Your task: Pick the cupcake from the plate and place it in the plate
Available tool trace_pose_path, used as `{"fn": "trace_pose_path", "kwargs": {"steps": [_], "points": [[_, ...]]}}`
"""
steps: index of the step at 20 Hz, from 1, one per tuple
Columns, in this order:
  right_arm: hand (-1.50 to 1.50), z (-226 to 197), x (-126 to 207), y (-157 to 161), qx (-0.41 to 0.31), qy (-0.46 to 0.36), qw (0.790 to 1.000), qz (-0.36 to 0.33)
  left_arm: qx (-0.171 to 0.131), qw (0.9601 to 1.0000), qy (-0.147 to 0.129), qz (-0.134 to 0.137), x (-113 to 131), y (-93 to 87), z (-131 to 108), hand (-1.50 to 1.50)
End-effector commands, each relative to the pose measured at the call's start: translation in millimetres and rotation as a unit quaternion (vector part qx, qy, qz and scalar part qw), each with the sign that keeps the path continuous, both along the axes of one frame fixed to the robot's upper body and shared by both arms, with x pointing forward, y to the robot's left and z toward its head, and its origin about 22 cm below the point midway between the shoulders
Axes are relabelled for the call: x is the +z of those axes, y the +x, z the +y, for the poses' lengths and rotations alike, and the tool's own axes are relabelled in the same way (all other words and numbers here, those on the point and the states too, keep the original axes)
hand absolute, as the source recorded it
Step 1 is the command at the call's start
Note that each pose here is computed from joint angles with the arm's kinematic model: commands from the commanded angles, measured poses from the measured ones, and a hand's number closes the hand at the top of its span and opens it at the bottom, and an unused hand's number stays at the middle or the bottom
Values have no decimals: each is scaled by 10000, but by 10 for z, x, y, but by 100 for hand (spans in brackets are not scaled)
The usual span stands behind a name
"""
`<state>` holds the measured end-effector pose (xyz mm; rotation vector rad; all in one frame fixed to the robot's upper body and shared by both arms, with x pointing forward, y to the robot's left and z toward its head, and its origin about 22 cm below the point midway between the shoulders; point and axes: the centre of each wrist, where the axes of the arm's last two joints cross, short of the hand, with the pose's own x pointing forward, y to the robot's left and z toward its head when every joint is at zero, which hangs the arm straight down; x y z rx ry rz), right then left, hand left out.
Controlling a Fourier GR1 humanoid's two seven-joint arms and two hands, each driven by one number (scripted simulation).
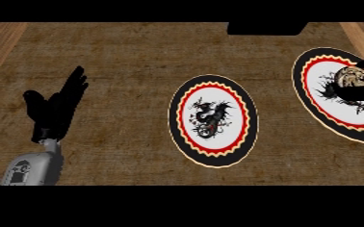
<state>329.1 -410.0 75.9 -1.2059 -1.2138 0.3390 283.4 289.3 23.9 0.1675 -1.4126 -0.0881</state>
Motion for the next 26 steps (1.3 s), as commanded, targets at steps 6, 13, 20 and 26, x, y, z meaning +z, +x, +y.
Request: {"fn": "trace_pose_path", "kwargs": {"steps": [6, 13, 20, 26], "points": [[-150, -374, -101, 109, 798, 657, 9946, 8, 0, 9999, -36, 94, -80, 72, -67, 0], [-150, -331, 110, 33, 1715, 783, 9620, -1976, 147, 9999, -13, 22, -25, 23, 103, 0], [-150, -364, 355, -65, 1444, 2436, 9359, -2096, 139, 9999, -34, 62, -181, -56, 107, 0], [-150, -562, 333, -296, 1583, 3334, 9125, -1764, 13, 10000, -31, 42, 20, -1, 132, 0]]}}
